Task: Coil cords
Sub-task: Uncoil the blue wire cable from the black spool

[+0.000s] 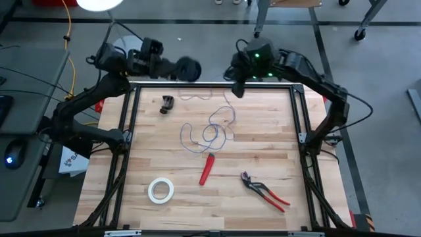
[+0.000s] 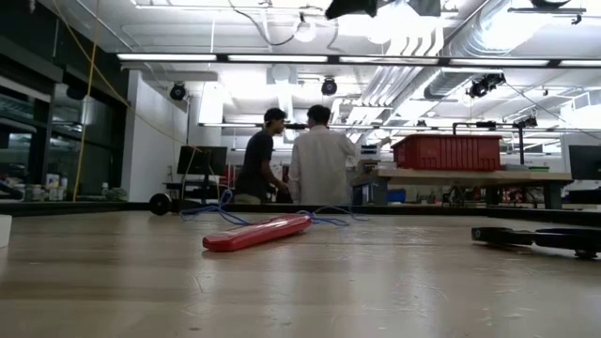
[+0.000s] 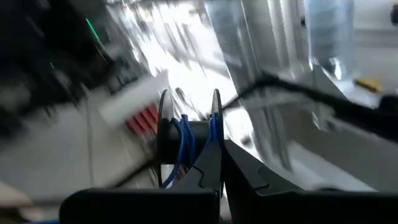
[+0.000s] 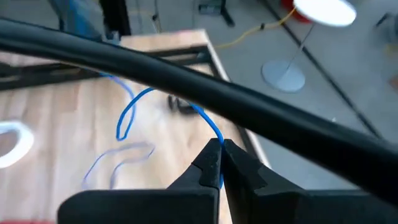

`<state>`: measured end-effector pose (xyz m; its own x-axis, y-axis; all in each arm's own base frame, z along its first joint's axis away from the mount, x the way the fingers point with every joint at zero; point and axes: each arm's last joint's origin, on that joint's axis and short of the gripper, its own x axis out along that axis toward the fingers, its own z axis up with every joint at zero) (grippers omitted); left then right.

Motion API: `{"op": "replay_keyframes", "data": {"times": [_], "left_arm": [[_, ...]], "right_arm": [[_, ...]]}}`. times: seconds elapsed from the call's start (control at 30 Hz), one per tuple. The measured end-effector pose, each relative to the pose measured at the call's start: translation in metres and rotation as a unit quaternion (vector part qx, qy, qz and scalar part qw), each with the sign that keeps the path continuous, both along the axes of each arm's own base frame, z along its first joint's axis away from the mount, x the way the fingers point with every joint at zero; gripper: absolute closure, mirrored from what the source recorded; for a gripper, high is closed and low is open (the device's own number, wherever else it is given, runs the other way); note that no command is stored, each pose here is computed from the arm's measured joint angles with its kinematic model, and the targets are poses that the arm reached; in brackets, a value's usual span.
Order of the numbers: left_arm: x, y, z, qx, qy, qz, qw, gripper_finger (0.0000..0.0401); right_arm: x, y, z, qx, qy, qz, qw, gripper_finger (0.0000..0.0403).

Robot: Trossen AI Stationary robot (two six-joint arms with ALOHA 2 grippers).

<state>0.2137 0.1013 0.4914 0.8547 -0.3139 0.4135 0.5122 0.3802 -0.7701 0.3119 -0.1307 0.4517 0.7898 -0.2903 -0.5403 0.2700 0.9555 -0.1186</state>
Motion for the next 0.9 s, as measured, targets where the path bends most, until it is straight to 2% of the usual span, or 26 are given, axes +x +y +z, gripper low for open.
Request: {"op": "replay_keyframes", "data": {"times": [0.13,0.23,0.33,0.47,0.53,0.57,0.63,0.73,0.77,0.8,0.83,0.9], "left_arm": [[0.004,-0.021,-0.003,0.015,0.046,-0.117,0.992,0.0401],[0.005,-0.035,-0.014,0.031,0.122,-0.201,0.972,0.0401],[0.0,-0.041,-0.032,0.053,0.188,-0.223,0.955,0.0401],[-0.013,-0.034,-0.071,0.075,0.295,-0.167,0.938,0.0401],[-0.022,-0.029,-0.091,0.101,0.368,-0.118,0.917,0.0401],[-0.028,-0.027,-0.101,0.121,0.411,-0.09,0.899,0.0401],[-0.038,-0.021,-0.117,0.164,0.504,-0.034,0.847,0.0401],[-0.049,-0.008,-0.132,0.212,0.628,0.053,0.747,0.0401],[-0.05,-0.004,-0.134,0.221,0.649,0.08,0.724,0.0401],[-0.051,0.001,-0.135,0.227,0.656,0.104,0.712,0.0401],[-0.051,0.005,-0.134,0.232,0.654,0.127,0.709,0.0401],[-0.047,0.016,-0.129,0.242,0.625,0.172,0.722,0.0401]], "right_arm": [[0.009,-0.022,-0.002,-0.023,-0.03,-0.019,0.999,0.0403],[0.003,-0.038,-0.001,-0.03,-0.039,-0.048,0.998,0.0403],[-0.015,-0.045,0.009,-0.034,-0.044,-0.07,0.996,0.0403],[-0.046,-0.038,0.027,-0.038,-0.054,-0.087,0.994,0.0403],[-0.06,-0.03,0.035,-0.03,-0.057,-0.093,0.994,0.0403],[-0.067,-0.026,0.039,-0.027,-0.058,-0.095,0.993,0.0403],[-0.081,-0.015,0.045,-0.017,-0.06,-0.097,0.993,0.0403],[-0.101,0.004,0.054,0.001,-0.067,-0.097,0.993,0.0403],[-0.106,0.01,0.057,0.005,-0.068,-0.097,0.993,0.0403],[-0.112,0.016,0.058,0.01,-0.067,-0.098,0.993,0.0403],[-0.116,0.021,0.059,0.014,-0.063,-0.1,0.993,0.0403],[-0.124,0.031,0.06,0.022,-0.054,-0.109,0.992,0.0403]]}}
